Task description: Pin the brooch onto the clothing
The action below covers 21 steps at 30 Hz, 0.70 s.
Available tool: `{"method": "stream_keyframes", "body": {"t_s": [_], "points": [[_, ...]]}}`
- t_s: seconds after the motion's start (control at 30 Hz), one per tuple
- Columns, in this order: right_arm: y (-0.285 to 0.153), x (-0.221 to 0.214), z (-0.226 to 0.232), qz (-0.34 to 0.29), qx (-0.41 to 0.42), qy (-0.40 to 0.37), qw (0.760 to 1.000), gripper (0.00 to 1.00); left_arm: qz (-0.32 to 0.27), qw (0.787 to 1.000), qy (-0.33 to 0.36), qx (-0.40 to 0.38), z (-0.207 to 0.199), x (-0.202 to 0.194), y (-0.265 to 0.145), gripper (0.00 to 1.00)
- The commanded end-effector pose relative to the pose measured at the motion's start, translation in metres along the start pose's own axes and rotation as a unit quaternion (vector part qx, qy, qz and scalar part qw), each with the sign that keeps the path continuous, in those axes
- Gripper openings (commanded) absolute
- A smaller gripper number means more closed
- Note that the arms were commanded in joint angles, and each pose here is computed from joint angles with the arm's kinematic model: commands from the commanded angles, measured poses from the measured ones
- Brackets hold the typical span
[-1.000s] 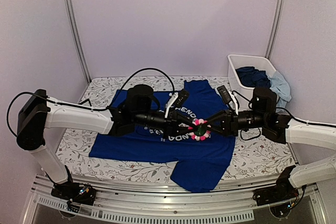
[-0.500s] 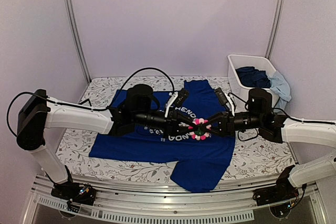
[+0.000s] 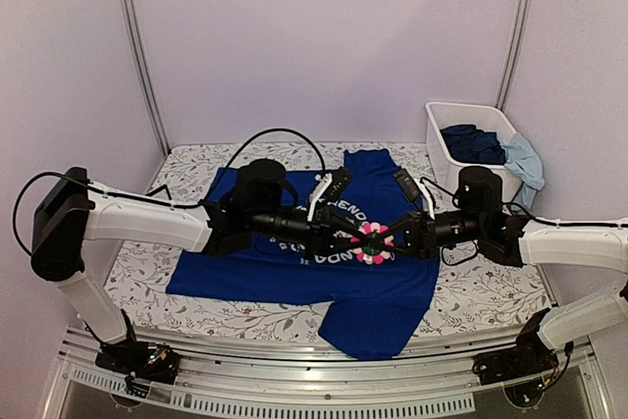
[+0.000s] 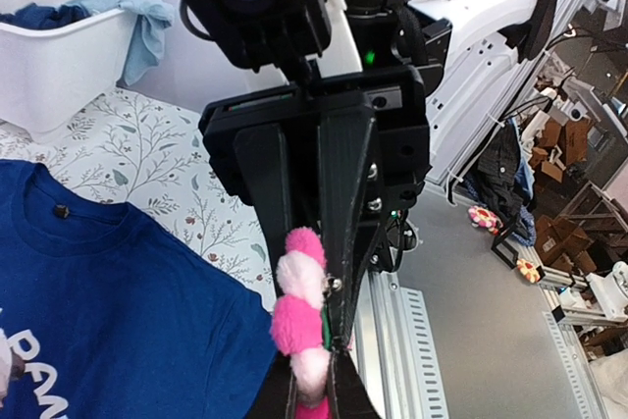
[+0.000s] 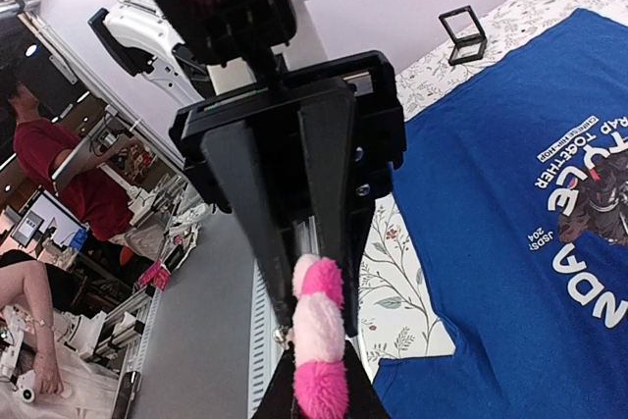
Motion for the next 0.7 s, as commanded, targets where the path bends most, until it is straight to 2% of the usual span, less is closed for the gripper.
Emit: {"method": "stream_keyframes", "body": {"t_s": [0.0,0.03,0.1,0.2,0.3,0.4,0.53,0.67], "points": [[-0.008,0.005,-0.019,-0.013,-0.068,0.062,0.996,0.0,0.003,0.999,0.041,0.022,-0.002,-0.003,-0.009,0.53],[-0.013,0.002,-0.027,-0.014,-0.089,0.088,0.992,0.0,0.01,0.998,0.058,0.032,0.001,-0.006,-0.011,0.65],[-0.022,-0.006,-0.044,-0.02,-0.133,0.131,0.982,0.0,0.028,0.993,0.098,0.062,0.007,-0.01,-0.013,0.72],[-0.031,-0.015,-0.063,-0.042,-0.172,0.17,0.969,0.0,0.077,0.978,0.164,0.107,0.023,-0.021,-0.008,0.72],[-0.035,-0.02,-0.08,-0.056,-0.194,0.195,0.96,0.0,0.159,0.955,0.187,0.168,0.048,-0.036,-0.001,0.72],[-0.039,-0.023,-0.093,-0.064,-0.204,0.212,0.954,0.0,0.254,0.931,0.191,0.181,0.064,-0.046,0.005,0.71],[-0.046,-0.024,-0.107,-0.074,-0.229,0.211,0.947,0.0,0.376,0.898,0.176,0.143,0.08,-0.051,0.024,0.61],[-0.05,-0.028,-0.119,-0.079,-0.251,0.212,0.941,0.0,0.445,0.868,0.185,0.122,0.108,-0.05,0.053,0.45]]}}
Point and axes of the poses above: each gripper's point midway between its finger pads, its own y axis out along the fingers, its own z axis along the line the jaws close on, x = y × z, the point moved 10 cm from there along -y, back along the fingers, and after that the axes turned 7 degrees about -y, right-handed, at the moved point
